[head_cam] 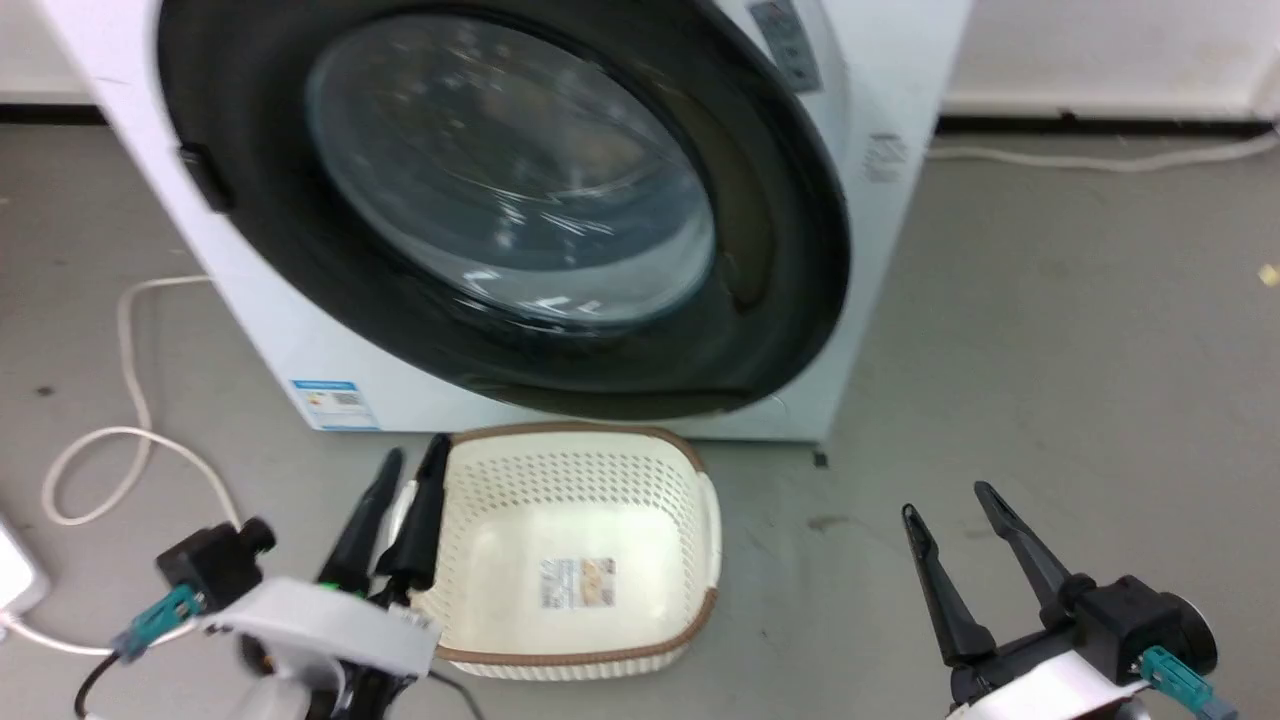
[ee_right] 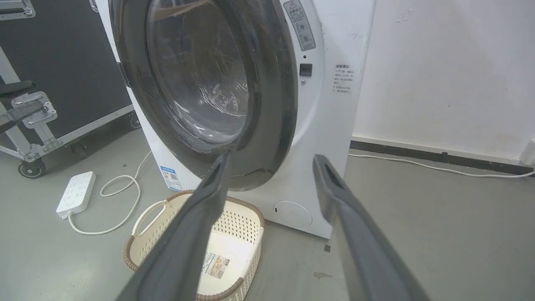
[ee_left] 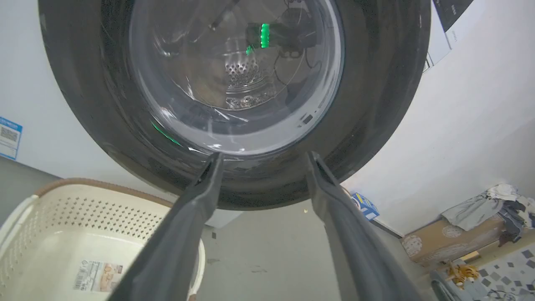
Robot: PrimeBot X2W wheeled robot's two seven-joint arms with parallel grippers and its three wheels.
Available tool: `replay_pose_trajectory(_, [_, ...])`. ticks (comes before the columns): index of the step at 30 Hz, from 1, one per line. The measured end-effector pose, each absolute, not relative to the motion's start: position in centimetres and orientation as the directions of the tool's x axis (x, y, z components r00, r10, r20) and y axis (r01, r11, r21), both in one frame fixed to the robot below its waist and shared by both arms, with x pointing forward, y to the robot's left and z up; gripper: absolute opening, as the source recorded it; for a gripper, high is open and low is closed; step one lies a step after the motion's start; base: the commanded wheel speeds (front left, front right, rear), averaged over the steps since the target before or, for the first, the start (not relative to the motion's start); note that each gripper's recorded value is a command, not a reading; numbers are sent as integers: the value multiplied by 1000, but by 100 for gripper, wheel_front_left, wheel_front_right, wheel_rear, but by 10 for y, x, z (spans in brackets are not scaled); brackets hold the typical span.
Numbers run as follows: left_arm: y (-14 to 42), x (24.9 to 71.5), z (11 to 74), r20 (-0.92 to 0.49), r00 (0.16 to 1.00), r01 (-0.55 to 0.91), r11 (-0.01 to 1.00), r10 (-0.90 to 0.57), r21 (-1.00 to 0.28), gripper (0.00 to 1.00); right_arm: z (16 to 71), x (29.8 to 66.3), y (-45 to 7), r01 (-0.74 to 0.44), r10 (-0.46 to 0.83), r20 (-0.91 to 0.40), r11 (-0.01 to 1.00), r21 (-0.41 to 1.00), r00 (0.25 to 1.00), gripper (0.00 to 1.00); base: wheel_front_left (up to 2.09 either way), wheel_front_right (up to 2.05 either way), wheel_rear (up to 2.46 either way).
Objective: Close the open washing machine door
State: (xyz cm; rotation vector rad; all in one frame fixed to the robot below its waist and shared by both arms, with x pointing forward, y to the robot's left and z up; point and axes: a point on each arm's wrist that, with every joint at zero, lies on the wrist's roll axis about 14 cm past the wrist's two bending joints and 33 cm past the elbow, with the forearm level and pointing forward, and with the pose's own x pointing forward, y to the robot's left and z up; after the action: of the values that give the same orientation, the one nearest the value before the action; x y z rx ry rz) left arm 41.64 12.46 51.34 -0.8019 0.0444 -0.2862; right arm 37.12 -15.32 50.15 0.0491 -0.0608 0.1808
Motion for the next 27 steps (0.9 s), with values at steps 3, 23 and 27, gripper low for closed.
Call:
replay_pose_trajectory(3, [170, 401, 537, 146, 980, 192, 816, -133, -545, 100, 512, 371, -143, -214, 209, 99, 976, 42, 973, 100, 0, 0, 0])
replay_pose_trajectory(23, [189, 342, 514, 94, 995, 43, 999, -44, 14, 100, 507, 376, -119, -274, 268, 89, 960, 60, 959, 82, 0, 0, 0])
replay_pose_trajectory(27, [186, 352, 508, 75, 996, 39, 999, -41, 30, 100, 502, 396, -106, -321, 316, 75, 946, 57, 946, 0, 0, 0, 0])
